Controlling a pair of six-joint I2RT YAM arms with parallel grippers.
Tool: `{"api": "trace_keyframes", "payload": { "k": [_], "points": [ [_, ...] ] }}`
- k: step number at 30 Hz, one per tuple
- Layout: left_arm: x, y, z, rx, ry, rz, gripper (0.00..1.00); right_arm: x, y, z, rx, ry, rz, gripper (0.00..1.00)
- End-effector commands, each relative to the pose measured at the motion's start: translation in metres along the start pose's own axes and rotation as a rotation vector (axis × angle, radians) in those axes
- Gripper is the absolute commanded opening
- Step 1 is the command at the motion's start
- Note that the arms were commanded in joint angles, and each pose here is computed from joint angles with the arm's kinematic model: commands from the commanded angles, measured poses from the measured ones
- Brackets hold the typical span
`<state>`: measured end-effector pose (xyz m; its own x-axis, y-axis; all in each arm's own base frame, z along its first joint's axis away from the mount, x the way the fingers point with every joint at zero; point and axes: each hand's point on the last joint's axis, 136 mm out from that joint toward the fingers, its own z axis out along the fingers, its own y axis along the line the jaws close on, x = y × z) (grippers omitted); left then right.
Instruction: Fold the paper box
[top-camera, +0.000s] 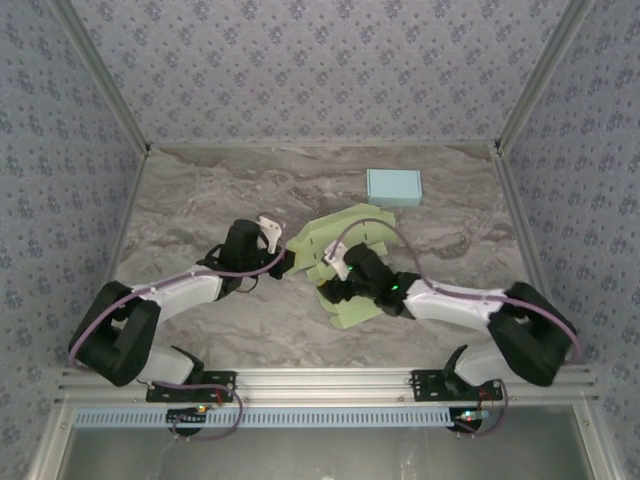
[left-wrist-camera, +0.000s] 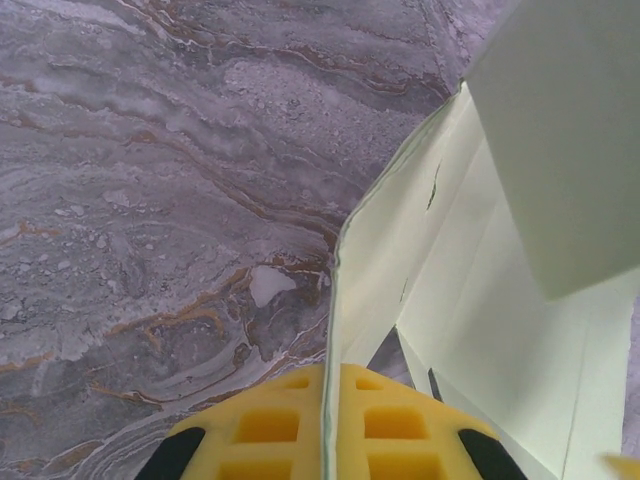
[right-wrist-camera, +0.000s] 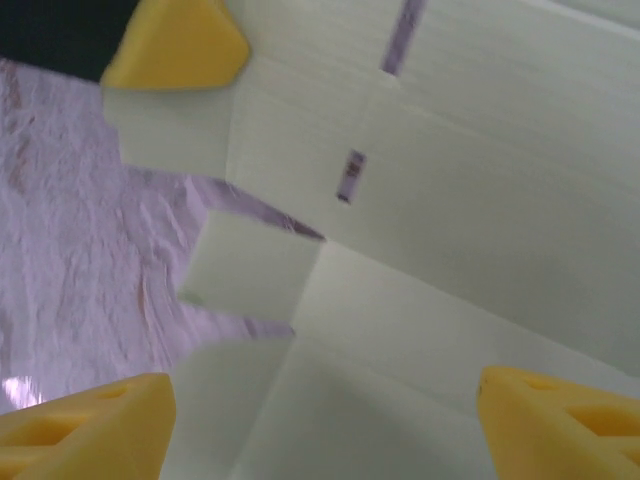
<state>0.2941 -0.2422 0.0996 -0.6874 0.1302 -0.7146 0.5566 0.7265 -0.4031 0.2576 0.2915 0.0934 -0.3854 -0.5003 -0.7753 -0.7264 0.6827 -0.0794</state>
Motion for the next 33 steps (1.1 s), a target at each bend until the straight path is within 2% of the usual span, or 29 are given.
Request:
{"api": "trace_keyframes", "payload": {
  "k": [1,7,12,16,22,28,33],
  "points": [
    [-0.015,-0.006,-0.002,0.04,-0.02,-0.017,0.0,-0.05,-0.009,0.012,0.14,-0.16,0.201,0.81],
    [-0.015,-0.002,0.001,0.04,-0.021,-0.025,0.0,-0.045,-0.005,0.036,0.209,-0.088,0.267,0.81],
    [-0.014,0.003,0.004,0.036,-0.017,-0.036,0.0,-0.033,0.014,0.045,0.152,-0.036,0.287,0.8],
    [-0.015,0.003,0.005,0.041,-0.016,-0.036,0.0,-0.018,0.007,0.05,0.222,0.014,0.286,0.8],
    [-0.011,0.006,0.006,0.03,-0.014,-0.015,0.0,-0.006,-0.009,0.047,0.279,0.047,0.301,0.74],
    [-0.002,0.013,0.007,-0.005,0.007,0.053,0.0,0.005,-0.031,0.032,0.289,0.035,0.378,0.57],
    [0.005,0.015,0.01,-0.018,0.028,0.117,0.0,0.011,-0.038,0.023,0.224,0.025,0.43,0.59]
  ]
}}
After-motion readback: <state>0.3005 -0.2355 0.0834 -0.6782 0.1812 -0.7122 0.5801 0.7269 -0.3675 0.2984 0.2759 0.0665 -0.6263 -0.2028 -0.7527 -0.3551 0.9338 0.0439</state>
